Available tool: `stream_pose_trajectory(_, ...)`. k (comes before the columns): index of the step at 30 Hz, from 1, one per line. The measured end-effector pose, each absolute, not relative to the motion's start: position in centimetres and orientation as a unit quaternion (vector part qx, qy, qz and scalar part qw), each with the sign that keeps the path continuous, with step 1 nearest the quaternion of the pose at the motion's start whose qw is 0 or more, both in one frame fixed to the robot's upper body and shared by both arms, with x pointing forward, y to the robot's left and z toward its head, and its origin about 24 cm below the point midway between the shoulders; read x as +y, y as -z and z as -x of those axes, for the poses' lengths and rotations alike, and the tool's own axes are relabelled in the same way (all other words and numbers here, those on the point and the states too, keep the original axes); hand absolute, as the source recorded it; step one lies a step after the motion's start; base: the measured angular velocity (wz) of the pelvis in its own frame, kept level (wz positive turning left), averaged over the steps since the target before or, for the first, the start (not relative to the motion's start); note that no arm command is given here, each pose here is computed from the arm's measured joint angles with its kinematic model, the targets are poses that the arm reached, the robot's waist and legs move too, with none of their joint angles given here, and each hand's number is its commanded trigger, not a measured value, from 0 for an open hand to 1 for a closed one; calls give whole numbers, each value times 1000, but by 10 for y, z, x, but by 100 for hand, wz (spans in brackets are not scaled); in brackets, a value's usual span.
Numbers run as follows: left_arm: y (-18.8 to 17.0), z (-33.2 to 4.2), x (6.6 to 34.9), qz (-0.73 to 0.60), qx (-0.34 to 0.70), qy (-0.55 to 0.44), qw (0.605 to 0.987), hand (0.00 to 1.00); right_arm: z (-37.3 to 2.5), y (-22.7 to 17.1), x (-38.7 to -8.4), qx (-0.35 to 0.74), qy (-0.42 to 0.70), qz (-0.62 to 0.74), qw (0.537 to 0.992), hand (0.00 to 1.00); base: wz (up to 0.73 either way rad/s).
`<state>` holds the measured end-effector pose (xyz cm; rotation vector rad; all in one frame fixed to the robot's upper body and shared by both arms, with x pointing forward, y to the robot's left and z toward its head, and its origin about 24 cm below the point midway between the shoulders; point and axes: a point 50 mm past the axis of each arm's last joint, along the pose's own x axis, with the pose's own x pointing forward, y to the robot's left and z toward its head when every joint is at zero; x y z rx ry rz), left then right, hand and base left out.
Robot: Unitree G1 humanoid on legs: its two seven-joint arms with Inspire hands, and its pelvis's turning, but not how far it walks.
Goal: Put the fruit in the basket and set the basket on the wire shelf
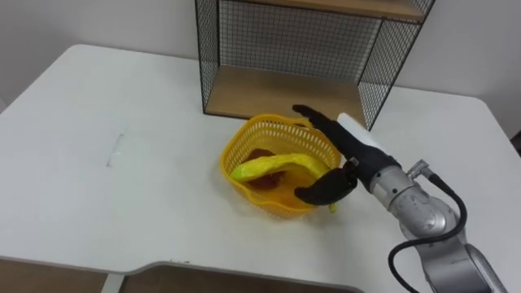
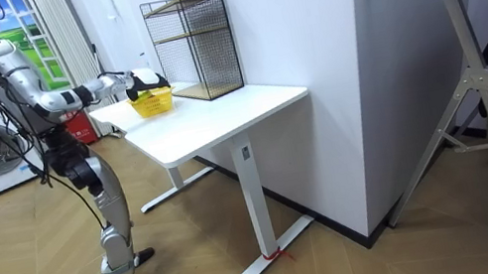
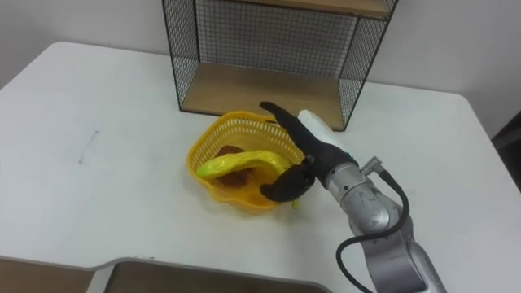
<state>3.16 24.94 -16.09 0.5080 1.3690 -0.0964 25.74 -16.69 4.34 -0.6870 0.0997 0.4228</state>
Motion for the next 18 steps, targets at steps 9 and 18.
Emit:
stream_pose_trajectory(9, 161, -17, 251, -174, 638, -3, 750, 0, -259, -49, -179, 40, -175, 231, 956, 0, -2)
stream_pose_trajectory(18, 159, 9, 265, -53, 644, -153, 747, 0, -231, -27, -215, 81, -77, 27, 993, 0, 1)
